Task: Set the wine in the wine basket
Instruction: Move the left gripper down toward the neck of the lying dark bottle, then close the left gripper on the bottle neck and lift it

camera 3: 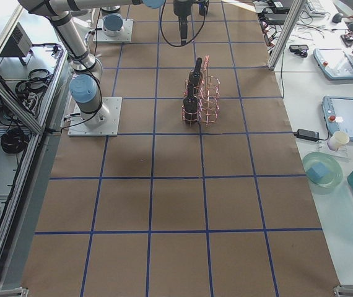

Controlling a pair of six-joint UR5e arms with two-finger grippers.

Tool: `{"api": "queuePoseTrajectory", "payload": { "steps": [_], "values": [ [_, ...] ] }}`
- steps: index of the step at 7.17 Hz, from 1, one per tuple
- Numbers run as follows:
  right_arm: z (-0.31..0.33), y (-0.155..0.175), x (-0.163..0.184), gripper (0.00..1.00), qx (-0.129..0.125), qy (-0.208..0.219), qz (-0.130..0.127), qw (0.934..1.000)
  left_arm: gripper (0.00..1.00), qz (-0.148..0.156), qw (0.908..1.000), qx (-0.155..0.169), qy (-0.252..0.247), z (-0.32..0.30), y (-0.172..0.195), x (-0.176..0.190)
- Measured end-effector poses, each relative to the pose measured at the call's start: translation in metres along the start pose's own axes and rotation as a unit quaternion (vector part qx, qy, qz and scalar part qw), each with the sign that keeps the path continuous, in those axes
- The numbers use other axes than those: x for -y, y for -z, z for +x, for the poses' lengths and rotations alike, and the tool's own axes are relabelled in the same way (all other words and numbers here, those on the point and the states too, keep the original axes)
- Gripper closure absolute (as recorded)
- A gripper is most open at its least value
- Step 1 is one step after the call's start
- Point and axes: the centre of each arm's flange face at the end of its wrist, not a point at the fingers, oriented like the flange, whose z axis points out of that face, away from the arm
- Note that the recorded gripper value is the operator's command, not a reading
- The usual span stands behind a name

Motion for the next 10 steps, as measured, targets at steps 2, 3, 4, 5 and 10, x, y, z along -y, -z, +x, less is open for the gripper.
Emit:
{"api": "queuePoseTrajectory", "payload": {
  "steps": [2, 3, 4, 5, 10],
  "values": [
    [0.002, 0.0, 0.001, 0.0, -0.001, -0.002, 0.001, 1.0, 0.0, 0.005, 0.9996, 0.003, -0.028, -0.036, -0.04, 0.029],
    [0.003, 0.001, 0.001, 0.0, -0.002, -0.002, 0.002, 1.0, 0.0, 0.007, 0.9992, 0.005, -0.04, -0.05, -0.056, 0.046],
    [0.003, 0.001, 0.0, 0.0, -0.002, -0.002, 0.002, 1.0, 0.03, 0.005, 0.9987, 0.005, -0.05, -0.06, -0.069, 0.057],
    [0.003, 0.003, -0.001, 0.0, -0.003, -0.002, 0.003, 1.0, 0.09, 0.001, 0.9983, 0.003, -0.057, -0.07, -0.077, 0.061],
    [0.0, 0.003, -0.001, 0.0, 0.003, -0.002, 0.004, 1.0, 1.0, 0.001, 0.9982, 0.003, -0.06, -0.081, -0.081, 0.06]
  ]
}}
